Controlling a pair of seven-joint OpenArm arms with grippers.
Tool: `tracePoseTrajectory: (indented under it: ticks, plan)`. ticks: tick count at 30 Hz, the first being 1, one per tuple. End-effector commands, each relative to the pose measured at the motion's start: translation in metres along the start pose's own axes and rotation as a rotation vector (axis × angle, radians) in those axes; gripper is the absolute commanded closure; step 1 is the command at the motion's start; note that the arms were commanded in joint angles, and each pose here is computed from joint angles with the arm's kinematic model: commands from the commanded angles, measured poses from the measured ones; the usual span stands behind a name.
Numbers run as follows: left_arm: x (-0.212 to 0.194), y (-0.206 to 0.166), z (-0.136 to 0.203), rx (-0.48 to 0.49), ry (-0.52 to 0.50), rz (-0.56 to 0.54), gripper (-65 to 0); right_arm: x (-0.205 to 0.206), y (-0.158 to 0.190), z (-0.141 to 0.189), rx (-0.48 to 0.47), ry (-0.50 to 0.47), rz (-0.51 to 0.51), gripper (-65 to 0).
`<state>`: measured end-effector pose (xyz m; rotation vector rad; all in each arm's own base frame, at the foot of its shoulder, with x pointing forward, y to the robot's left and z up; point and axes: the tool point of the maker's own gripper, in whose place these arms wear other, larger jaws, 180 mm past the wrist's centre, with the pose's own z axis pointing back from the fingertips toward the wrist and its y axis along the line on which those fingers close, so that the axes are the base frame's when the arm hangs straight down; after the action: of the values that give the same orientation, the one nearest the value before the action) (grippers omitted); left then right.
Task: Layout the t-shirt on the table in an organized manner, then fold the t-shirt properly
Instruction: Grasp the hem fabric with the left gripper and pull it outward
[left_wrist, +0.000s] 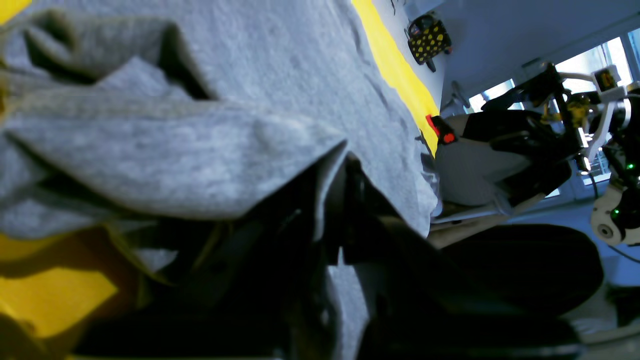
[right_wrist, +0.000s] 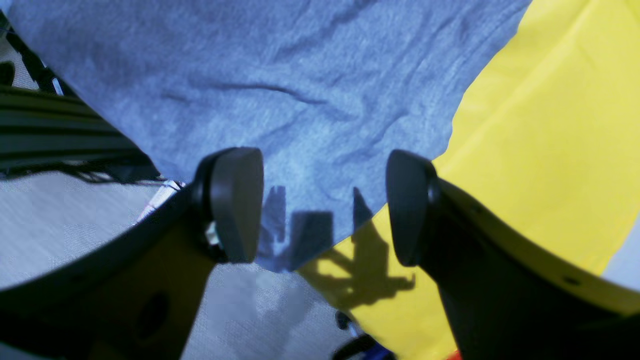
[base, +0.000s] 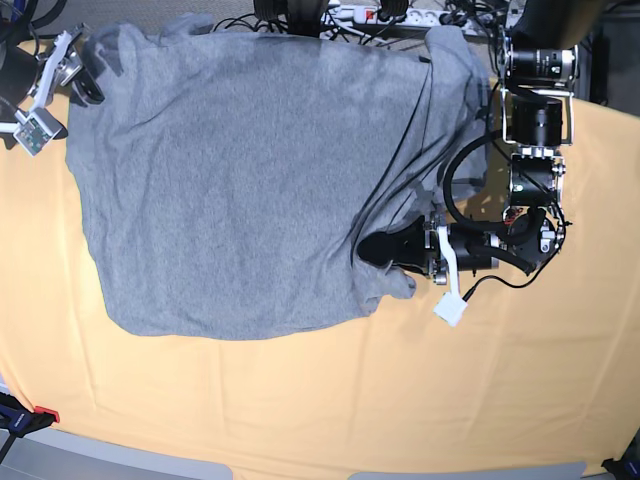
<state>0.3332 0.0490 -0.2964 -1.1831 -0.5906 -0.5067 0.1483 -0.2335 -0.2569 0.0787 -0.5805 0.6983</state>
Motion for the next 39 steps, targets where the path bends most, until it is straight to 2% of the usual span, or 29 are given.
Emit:
tracePoseTrajectory:
  ticks: [1, 7, 13, 14, 17, 18, 19, 27, 34, 36, 39]
  plan:
    - [0.016, -0.011, -0.003, -0.028, -0.017, -0.053, 0.0, 0.008, 0.0, 0.003, -0.005, -0.032, 0.016, -40.4]
    - [-0.008, -0.038, -0.034, -0.104, 0.13, -0.125, 0.0, 0.01, 0.003, 0.002, 0.003, -0.056, 0.013, -40.4]
    - [-0.006, -0.053, -0.039, -0.128, 0.153, -0.186, 0.0, 0.01, 0.003, 0.002, 0.003, -0.056, 0.012, -40.4]
    - [-0.005, -0.053, -0.039, -0.126, 0.153, -0.187, -2.0, 0.01, 0.003, 0.002, 0.003, -0.056, 0.012, -40.4]
    - [0.0, -0.05, -0.034, -0.112, 0.155, -0.201, -32.8, 0.01, 0.004, 0.002, 0.003, -0.057, 0.011, -40.5]
    - [0.002, -0.049, -0.031, -0.103, 0.156, -0.208, -42.2, 0.01, 0.004, 0.001, 0.003, -0.058, 0.008, -40.5]
    - [0.005, -0.047, -0.028, -0.093, 0.158, -0.215, -48.9, 0.01, 0.004, 0.001, 0.004, -0.061, 0.004, -40.4]
    - [0.036, -0.028, 0.014, 0.041, 0.187, -0.299, -49.4, 0.01, 0.007, 0.0, 0.008, -0.073, -0.017, -40.5]
    - [0.017, 0.023, 0.05, 0.321, 0.343, -0.262, -49.4, 0.01, 0.008, 0.0, 0.008, -0.075, -0.019, -40.4]
    - [0.015, 0.026, 0.046, 0.337, 0.359, -0.268, -49.4, 0.01, 0.008, 0.0, 0.008, -0.075, -0.018, -40.5]
    - [0.016, 0.02, 0.032, 0.298, 0.343, -0.273, -49.4, 0.01, 0.008, 0.0, 0.008, -0.075, -0.019, -40.4]
